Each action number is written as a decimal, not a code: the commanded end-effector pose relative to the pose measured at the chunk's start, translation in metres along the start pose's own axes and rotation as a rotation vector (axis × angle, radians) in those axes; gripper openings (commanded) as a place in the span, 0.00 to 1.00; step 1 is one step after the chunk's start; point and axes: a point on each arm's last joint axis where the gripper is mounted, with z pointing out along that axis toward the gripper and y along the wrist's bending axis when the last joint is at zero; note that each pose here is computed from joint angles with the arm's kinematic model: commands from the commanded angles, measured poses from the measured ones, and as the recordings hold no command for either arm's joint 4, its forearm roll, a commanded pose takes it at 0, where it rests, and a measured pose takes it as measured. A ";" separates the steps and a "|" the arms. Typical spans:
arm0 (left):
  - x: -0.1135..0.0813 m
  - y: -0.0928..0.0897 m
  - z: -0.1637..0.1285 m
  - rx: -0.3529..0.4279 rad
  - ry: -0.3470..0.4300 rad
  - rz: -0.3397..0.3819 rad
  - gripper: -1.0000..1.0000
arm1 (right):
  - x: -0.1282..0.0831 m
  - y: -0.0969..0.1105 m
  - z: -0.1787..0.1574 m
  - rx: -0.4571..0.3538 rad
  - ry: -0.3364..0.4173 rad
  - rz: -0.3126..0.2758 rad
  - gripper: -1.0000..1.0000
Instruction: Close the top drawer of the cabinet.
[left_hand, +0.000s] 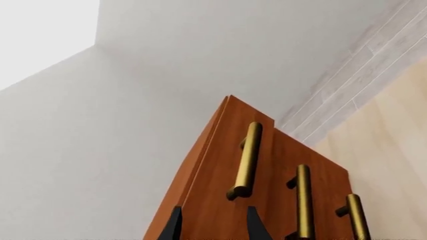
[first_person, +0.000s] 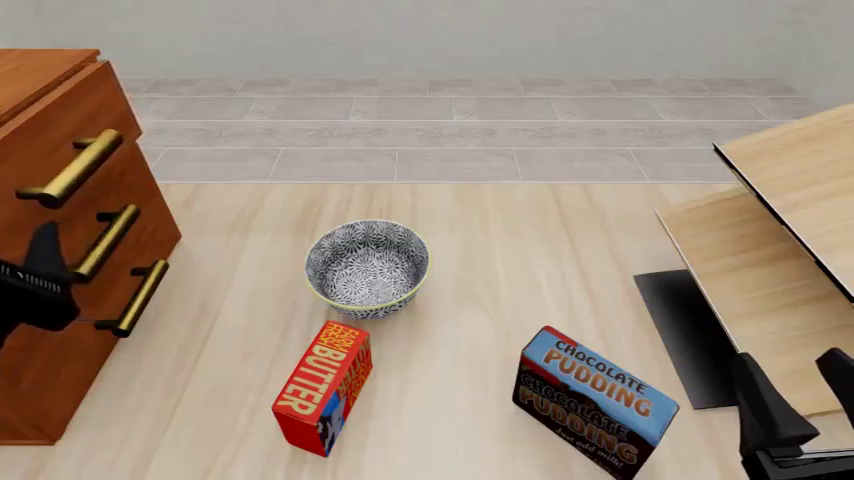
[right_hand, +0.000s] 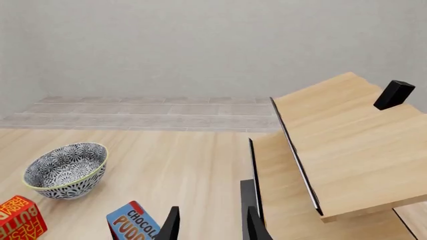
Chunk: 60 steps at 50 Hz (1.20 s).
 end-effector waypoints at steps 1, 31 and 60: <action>0.005 0.005 -0.002 -0.035 0.031 -0.005 1.00 | 0.000 0.000 0.000 -0.002 0.000 -0.002 1.00; 0.007 0.010 -0.005 -0.051 0.056 -0.005 1.00 | 0.000 0.000 0.000 -0.004 -0.001 -0.004 1.00; 0.016 0.005 0.001 -0.034 0.093 0.065 1.00 | -0.001 0.000 0.000 -0.006 -0.009 -0.002 1.00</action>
